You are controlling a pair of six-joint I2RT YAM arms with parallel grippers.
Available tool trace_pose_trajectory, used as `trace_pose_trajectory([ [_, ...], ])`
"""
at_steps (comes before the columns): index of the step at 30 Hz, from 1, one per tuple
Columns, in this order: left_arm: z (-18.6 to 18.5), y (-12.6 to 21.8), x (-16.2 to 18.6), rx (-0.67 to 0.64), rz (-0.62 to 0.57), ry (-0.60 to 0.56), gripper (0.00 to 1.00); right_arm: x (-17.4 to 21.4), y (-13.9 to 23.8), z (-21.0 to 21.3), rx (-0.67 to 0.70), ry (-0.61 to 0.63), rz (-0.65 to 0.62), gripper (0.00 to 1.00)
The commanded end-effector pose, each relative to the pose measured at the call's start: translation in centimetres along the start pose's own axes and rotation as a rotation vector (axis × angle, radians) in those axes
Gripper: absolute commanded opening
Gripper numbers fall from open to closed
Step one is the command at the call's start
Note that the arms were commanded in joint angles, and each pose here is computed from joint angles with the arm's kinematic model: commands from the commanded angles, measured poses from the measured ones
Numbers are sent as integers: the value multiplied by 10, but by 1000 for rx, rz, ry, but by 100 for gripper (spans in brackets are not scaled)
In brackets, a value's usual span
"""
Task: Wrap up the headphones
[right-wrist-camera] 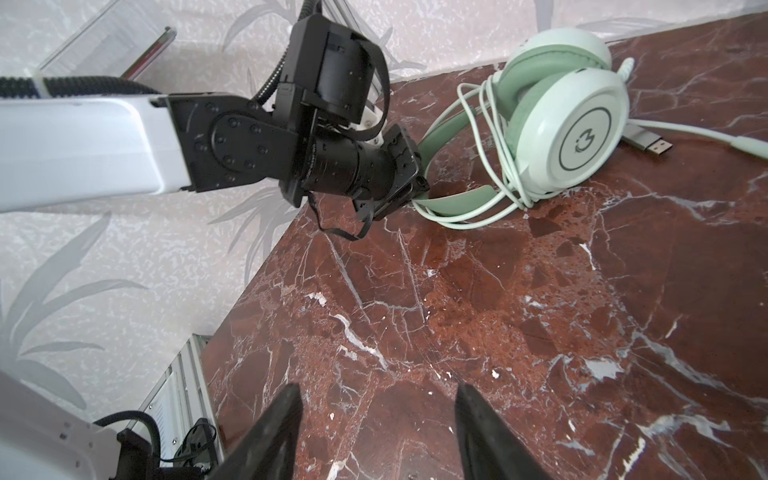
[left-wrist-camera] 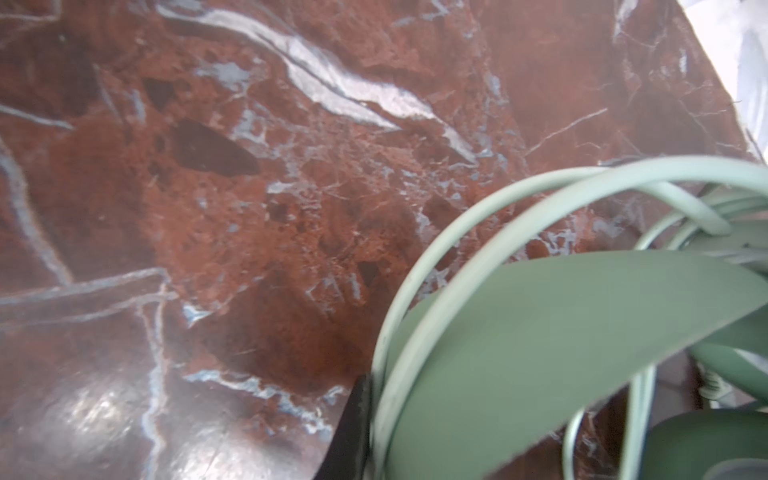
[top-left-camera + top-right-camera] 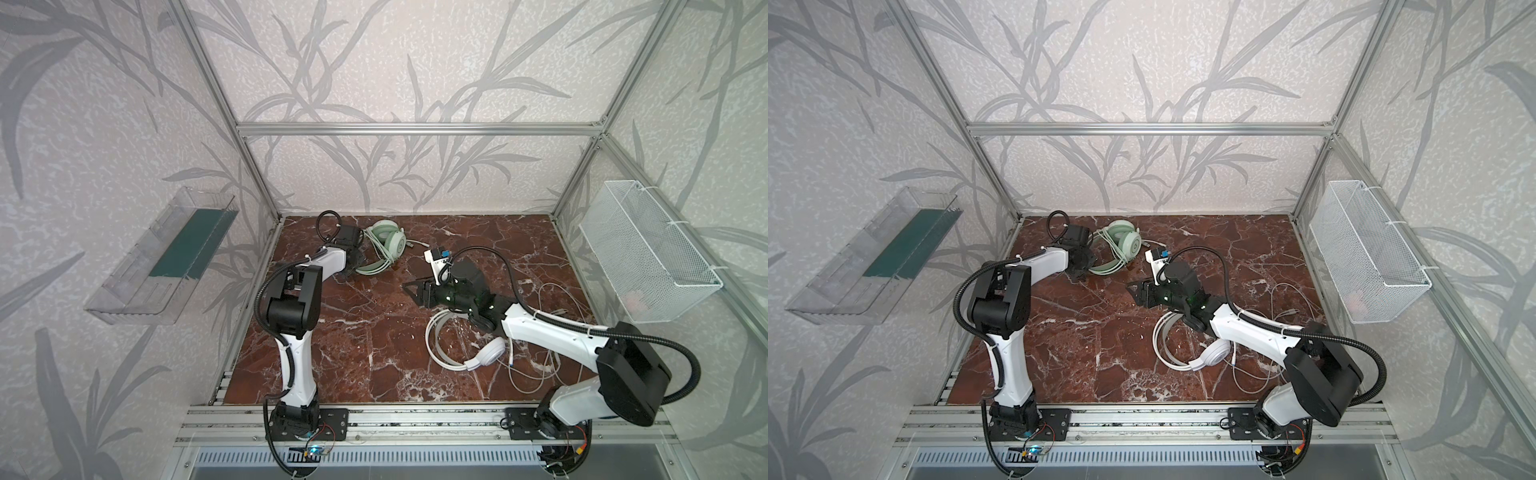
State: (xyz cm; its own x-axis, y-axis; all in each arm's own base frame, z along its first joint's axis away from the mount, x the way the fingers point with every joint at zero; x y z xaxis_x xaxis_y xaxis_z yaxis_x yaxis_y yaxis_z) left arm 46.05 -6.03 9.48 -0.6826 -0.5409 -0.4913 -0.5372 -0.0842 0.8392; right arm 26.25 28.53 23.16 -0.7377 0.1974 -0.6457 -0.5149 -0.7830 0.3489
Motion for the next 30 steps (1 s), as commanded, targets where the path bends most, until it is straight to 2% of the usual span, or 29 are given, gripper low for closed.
trace_pose_trajectory([
  [1, -14, 10, -16, 70, -39, 33, 19, 10, 14, -6, 69, 71, 9, 61],
  [4, -14, 11, -15, 79, -34, 38, 29, 14, 25, -8, 89, 82, 4, 61],
  [7, -12, 14, -12, 89, -23, 50, 32, 15, 36, -8, 101, 93, -9, 62],
  [8, -11, 17, -10, 95, -24, 56, 39, 16, 39, -9, 109, 94, -11, 63],
  [10, -9, 22, -8, 106, -22, 69, 40, 15, 46, -8, 112, 104, -17, 63],
  [12, -8, 29, -7, 119, -24, 76, 46, 15, 52, -7, 120, 110, -24, 63],
  [25, 7, 93, 5, 191, -2, 156, 47, 10, 89, -4, 169, 147, -89, 76],
  [30, 15, 128, 20, 236, 32, 141, 47, 6, 104, -1, 190, 180, -120, 89],
])
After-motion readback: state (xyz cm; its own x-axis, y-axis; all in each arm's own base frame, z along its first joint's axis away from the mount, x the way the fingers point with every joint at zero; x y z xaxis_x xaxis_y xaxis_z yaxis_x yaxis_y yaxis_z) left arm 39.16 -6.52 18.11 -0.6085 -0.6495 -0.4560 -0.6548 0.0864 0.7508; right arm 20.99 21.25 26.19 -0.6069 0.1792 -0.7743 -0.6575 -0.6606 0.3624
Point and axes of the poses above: each gripper's point midway between its finger pads, its own y axis back along the fingers, its own z axis along the line the jaws close on, x = y × z, the point moved 7 cm from there along y, back along the fingers, and after that the axes turned 12 degrees about -y, right-handed, at the moved point
